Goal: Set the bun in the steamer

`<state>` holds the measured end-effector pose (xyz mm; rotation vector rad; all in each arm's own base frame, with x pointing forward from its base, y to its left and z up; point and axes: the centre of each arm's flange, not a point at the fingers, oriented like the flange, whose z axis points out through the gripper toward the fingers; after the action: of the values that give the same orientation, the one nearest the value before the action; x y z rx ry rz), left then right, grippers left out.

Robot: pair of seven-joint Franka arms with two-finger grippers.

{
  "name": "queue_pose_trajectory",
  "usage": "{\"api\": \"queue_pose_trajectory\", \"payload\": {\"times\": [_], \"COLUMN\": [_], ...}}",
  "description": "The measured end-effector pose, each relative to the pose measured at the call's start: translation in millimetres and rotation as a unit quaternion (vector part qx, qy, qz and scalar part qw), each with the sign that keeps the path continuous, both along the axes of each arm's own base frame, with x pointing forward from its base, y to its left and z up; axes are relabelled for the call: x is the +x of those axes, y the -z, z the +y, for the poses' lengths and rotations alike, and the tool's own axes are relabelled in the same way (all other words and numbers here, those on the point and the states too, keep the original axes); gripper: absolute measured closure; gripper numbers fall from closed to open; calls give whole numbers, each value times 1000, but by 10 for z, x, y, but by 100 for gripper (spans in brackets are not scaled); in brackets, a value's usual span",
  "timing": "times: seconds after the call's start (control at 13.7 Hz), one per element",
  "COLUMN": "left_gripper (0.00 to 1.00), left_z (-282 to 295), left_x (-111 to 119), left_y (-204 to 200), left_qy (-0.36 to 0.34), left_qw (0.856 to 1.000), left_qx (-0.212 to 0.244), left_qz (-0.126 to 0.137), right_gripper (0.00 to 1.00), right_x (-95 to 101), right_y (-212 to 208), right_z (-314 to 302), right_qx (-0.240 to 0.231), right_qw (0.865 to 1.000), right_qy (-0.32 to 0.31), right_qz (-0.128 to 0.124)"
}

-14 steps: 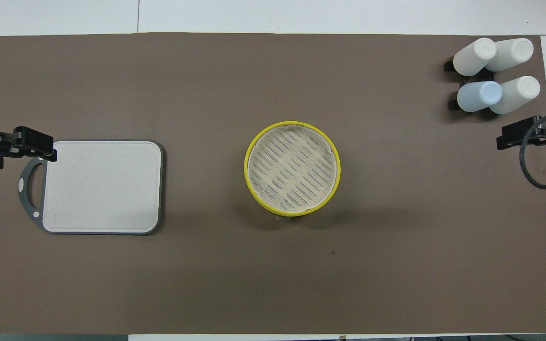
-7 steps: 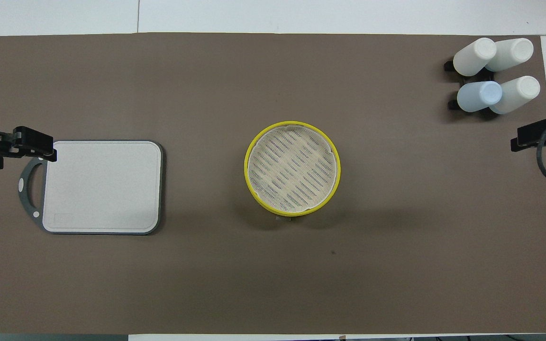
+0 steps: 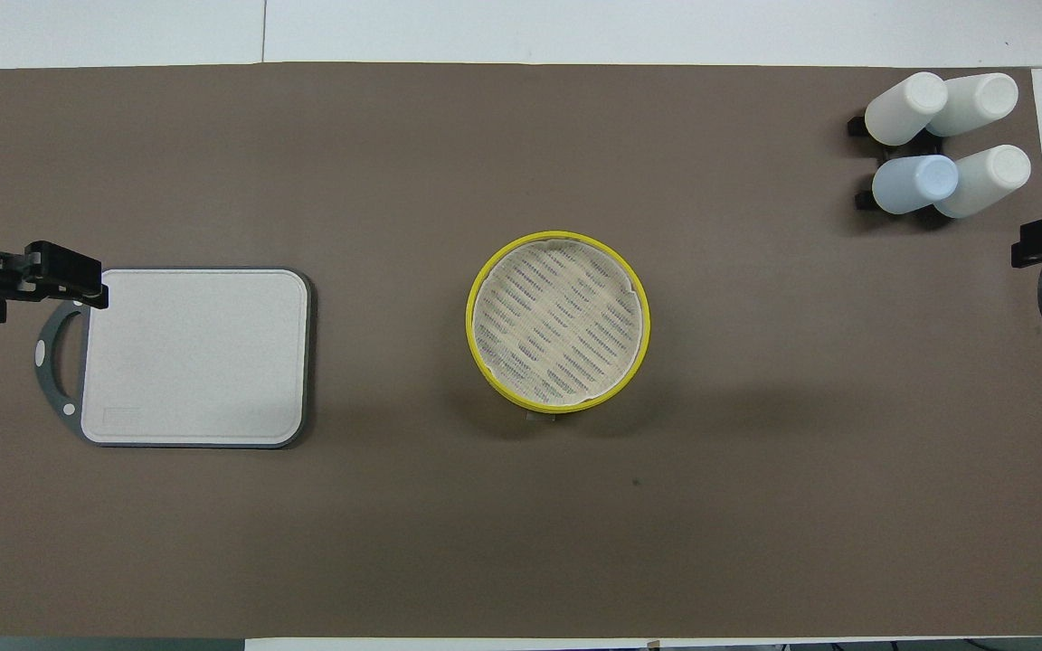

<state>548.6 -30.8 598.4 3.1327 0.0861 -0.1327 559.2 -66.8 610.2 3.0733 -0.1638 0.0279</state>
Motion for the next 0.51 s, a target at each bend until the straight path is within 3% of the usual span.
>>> {"api": "queue_pose_trajectory", "payload": {"times": [0.51], "left_gripper": [0], "left_z": [0], "left_x": [0], "left_y": [0], "left_qy": [0], "left_qw": [1000], "left_qx": [0], "left_qz": [0], "right_gripper": [0], "right_x": [5], "right_y": [-4], "right_z": [0], "right_qx": [0], "right_qw": [1000], "right_qy": [0], "right_qz": [-2]}}
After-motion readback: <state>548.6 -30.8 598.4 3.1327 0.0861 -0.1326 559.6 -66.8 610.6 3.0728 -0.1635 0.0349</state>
